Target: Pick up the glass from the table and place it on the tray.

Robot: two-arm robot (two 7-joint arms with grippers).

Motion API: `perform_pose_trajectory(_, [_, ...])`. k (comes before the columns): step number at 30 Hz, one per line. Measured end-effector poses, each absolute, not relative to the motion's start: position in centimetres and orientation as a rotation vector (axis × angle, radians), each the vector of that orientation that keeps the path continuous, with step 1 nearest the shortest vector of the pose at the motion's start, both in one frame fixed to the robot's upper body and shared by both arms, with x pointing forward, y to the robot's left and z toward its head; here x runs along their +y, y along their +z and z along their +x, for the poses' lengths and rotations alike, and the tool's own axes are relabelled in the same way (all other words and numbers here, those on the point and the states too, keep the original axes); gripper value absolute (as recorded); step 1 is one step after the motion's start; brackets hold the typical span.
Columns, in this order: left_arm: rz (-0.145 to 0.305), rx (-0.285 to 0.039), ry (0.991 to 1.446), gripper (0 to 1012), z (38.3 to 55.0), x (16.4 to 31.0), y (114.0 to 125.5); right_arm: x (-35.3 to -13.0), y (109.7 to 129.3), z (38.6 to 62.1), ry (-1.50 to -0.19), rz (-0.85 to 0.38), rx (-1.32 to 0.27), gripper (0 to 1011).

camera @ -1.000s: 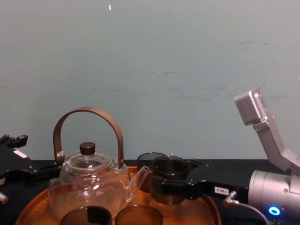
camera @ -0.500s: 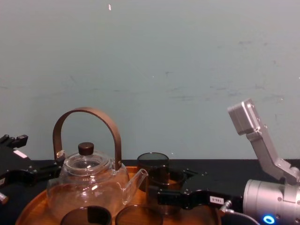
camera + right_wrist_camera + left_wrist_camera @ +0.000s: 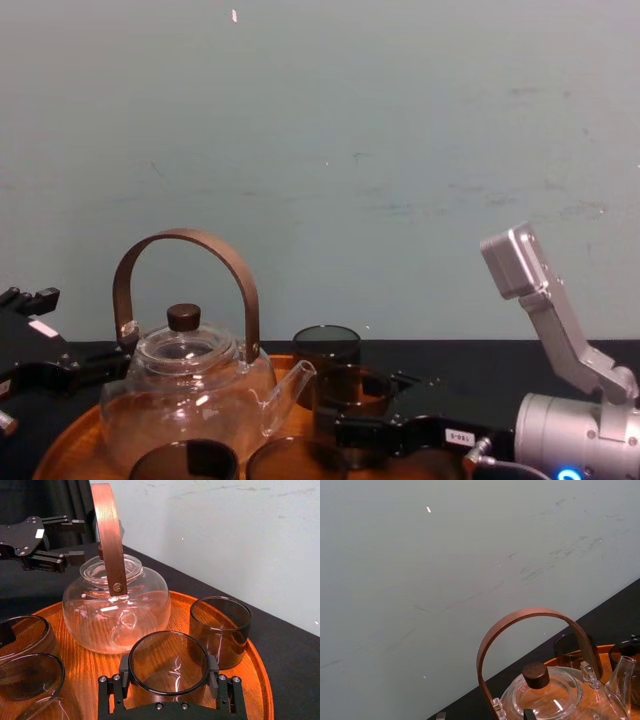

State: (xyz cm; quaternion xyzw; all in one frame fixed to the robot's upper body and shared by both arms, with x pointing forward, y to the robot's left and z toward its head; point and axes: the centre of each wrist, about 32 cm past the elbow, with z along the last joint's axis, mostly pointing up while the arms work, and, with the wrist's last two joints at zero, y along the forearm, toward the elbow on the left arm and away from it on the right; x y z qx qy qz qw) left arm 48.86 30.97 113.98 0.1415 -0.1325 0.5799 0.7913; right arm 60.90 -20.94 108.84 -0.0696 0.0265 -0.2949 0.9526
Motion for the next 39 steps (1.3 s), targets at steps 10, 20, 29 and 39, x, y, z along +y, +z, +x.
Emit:
perform_pose_trajectory(10, [0.304,-0.285,1.248,1001,48.9,31.0,114.0,-21.0,108.9,60.9,-0.601,-0.141,0.054,903])
perform_pose_trajectory(20, [0.304,-0.285,1.248,1001,48.9,31.0,114.0,-21.0,108.9,60.9,-0.601,-0.141,0.054,997])
perform_pose_trajectory(29, [0.304,-0.285,1.248,1001,48.9,31.0,114.0,-21.1,109.3,60.4,-0.601,-0.128,0.022,1002])
perform_pose_trajectory(39, [0.304,-0.285,1.248,1001,48.9,31.0,114.0,-21.2,110.3,59.2,-0.612,-0.145,0.0,1003])
